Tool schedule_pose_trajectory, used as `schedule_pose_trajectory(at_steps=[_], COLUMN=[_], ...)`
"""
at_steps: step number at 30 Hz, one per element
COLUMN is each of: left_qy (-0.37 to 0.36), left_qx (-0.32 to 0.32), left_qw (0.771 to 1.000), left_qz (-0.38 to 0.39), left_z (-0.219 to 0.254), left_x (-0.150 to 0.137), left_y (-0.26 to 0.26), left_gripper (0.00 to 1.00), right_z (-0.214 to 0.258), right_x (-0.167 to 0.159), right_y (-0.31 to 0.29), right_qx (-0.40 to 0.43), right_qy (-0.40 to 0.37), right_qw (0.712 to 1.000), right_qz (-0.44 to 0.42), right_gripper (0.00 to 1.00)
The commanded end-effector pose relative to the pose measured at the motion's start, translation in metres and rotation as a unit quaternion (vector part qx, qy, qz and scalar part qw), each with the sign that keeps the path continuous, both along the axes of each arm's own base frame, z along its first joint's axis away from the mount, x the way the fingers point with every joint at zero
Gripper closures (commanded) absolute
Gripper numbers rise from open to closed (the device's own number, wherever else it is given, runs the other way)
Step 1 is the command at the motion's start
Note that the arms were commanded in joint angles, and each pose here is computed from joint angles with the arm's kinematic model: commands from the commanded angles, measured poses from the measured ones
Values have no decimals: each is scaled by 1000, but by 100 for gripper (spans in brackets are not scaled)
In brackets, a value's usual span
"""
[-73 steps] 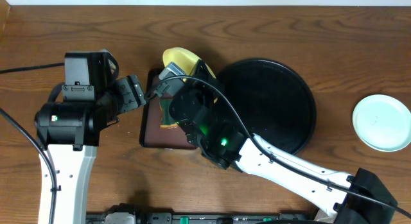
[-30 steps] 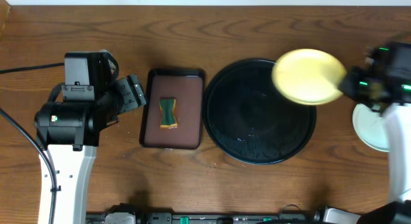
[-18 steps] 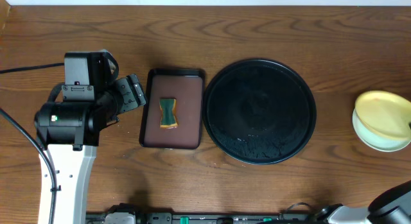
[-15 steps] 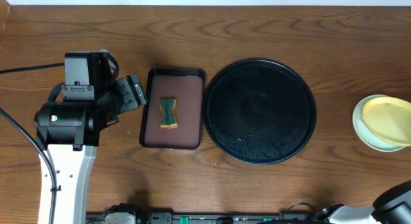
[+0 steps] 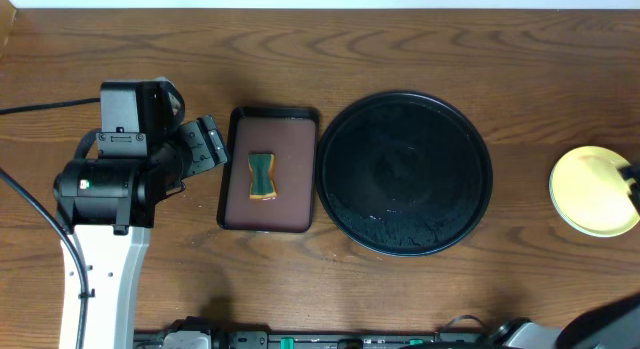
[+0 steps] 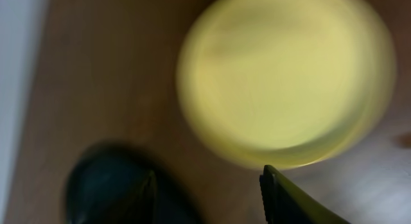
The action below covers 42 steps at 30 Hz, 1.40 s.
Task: Clean dirty plates on tray and stack at the side
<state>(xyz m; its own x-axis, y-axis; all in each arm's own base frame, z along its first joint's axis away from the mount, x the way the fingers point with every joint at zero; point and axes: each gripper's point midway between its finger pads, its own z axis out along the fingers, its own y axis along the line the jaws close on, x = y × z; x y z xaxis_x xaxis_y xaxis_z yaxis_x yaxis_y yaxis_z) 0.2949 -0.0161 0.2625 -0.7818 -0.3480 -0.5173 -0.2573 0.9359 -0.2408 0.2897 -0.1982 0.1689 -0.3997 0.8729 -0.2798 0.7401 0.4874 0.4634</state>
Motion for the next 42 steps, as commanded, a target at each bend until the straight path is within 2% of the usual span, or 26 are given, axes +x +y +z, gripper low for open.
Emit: schedule_pose_trajectory(at_steps=[1,3,6,7,8,17,23,28,30,35,38,42], left_qy=[-5,-5,-5,-5,-5,-5,-5,-5,-5,-5,-5,-5], left_qx=[6,6,6,6,6,6,6,6,6,6,6,6], left_qw=[1000,1000,1000,1000,1000,1000,1000,1000,1000,1000,1000,1000], left_qz=[5,5,5,5,5,5,5,5,5,5,5,5], left_z=[3,3,3,3,3,3,3,3,3,3,3,3], left_x=[1,1,1,1,1,1,1,1,1,1,1,1], left_y=[3,3,3,3,3,3,3,3,3,3,3,3], left_gripper=[17,17,17,17,17,17,17,17,17,17,17,17], right_z=[69,91,127,145,154,184,144,135,144,148,131,84], right_x=[15,12,-4,-16,-25,-66,-95,-97,-93,-86,-86,-89], right_y=[76,109,164,192,205,235,231,211,202,203,204,202], right_qx=[-45,-74,-127,-154,-161,-187,-154,-218,-275,-337,-351,-353], right_qy=[-101,-126,-179,-213,-231,-290,-198,-159,-177,-254,-291,-289], right_qw=[985,972,936,909,898,863,896,901,887,847,834,835], right_qz=[130,183,275,323,339,369,366,341,327,324,310,307], right_gripper=[49,49,47,26,1,1,1,1,1,1,1,1])
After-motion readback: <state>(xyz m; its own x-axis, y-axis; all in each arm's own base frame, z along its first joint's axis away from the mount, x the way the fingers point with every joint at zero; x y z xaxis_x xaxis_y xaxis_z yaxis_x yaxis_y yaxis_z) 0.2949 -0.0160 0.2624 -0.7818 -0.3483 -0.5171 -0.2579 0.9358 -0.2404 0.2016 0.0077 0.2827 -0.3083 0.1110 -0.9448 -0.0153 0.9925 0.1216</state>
